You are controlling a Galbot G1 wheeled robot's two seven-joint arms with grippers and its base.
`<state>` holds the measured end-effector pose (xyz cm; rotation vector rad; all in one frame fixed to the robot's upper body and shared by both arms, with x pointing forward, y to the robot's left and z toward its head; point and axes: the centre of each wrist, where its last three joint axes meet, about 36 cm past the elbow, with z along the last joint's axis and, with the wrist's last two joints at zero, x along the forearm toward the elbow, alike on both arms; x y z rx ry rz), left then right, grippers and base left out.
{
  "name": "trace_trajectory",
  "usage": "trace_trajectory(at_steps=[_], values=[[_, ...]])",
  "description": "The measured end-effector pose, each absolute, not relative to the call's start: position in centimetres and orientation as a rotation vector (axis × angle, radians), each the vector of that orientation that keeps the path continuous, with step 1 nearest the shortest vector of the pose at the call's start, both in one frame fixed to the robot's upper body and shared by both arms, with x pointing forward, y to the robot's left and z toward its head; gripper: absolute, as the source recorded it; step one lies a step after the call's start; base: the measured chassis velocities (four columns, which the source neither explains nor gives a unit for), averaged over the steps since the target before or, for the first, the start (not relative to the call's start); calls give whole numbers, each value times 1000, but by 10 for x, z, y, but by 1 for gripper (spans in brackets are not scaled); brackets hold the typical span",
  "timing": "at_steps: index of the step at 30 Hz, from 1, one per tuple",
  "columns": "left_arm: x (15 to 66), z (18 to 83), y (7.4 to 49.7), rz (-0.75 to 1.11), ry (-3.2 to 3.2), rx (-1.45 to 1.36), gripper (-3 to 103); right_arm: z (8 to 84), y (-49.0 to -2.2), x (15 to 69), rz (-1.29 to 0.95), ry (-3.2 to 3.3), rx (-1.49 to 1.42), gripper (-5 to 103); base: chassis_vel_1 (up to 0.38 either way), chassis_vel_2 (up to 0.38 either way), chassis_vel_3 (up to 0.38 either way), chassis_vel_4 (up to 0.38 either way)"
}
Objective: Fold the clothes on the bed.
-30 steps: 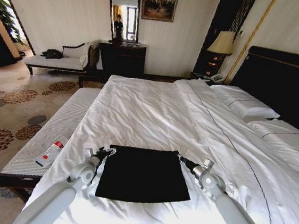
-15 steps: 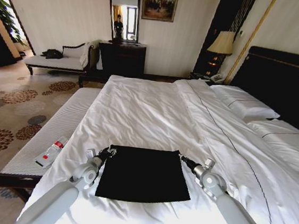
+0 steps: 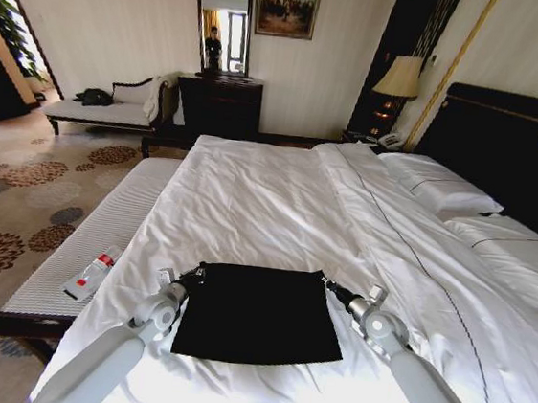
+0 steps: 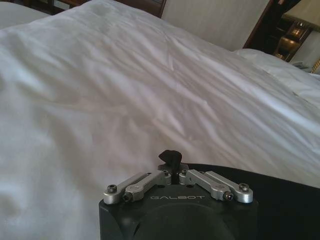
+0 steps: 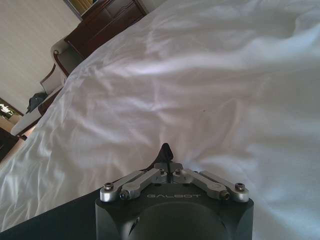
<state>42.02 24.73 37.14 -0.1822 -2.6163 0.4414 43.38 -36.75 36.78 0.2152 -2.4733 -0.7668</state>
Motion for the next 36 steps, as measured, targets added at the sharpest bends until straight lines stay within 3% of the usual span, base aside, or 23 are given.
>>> trace_trajectory(at_steps=[8, 25, 36], values=[[417, 394, 249, 468, -2668, -203, 2, 386, -359, 428, -772, -2507, 257, 0, 0, 0, 0, 0], [391, 524, 272, 458, -2964, -303, 2, 521, -325, 401, -840, -2732, 456, 0, 0, 0, 0, 0], [372, 559, 279, 441, -3047, -321, 2, 562, -310, 379, -856, -2776, 505, 0, 0, 0, 0, 0]])
